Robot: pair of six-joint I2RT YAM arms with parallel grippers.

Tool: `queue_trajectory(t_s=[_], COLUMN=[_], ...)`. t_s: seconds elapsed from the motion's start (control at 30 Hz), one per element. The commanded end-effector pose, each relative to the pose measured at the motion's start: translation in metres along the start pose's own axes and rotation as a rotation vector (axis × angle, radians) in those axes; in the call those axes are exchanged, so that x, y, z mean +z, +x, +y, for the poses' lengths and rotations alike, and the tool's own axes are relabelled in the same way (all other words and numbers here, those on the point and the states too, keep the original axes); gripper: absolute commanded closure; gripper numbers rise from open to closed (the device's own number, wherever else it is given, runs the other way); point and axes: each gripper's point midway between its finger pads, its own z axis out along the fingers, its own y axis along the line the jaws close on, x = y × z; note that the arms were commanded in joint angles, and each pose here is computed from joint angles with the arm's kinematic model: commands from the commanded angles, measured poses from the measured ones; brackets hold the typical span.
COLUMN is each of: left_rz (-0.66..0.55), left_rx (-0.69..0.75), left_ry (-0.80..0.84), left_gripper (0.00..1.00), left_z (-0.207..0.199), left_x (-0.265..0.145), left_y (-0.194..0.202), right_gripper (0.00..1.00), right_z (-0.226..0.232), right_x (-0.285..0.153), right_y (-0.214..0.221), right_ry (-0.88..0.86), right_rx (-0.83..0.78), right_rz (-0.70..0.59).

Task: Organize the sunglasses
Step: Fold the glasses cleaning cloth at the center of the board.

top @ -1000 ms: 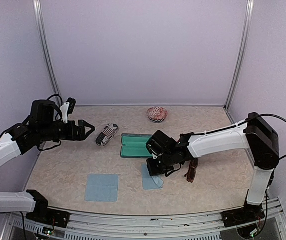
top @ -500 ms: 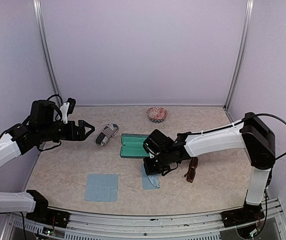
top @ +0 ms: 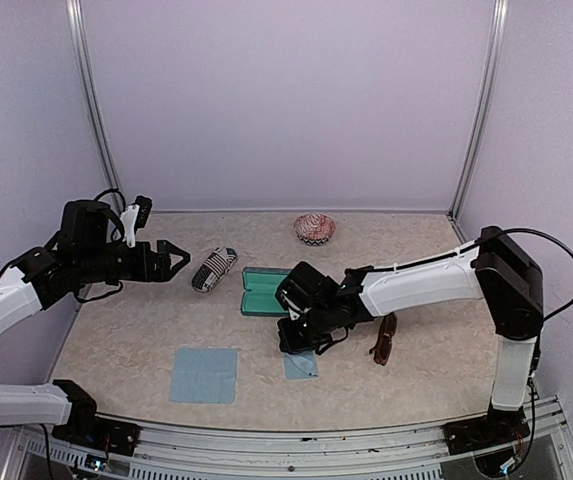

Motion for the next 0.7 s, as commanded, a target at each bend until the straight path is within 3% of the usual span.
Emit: queue_trajectory(t_s=[0.0, 0.2, 0.4, 0.67], left_rz=[-0.016, -0.01, -0.007, 0.001], left_rx=[0.004, 0.001, -0.001, -0.004], left_ry=[0.014, 0.012, 0.009, -0.002], left_gripper=[0.01, 0.01, 0.01, 0.01], left_z=[-0.002, -0.001, 0.0, 0.003], left_x=[-0.003, -0.002, -0.001, 0.001], left_y=[-0.002, 0.0, 0.0, 0.002], right_gripper=[0.82, 0.79, 0.76, 0.69], right_z=[0.017, 0.022, -0.007, -0.022], right_x=[0.002, -0.011, -0.035, -0.021], right_y=[0.007, 0.008, 0.013, 0.03], right_ry=[-0.03, -0.065, 0.041, 0.064], right_rx=[-0.05, -0.063, -0.027, -0.009], right_rz=[0.025, 0.002, -0.064, -0.02])
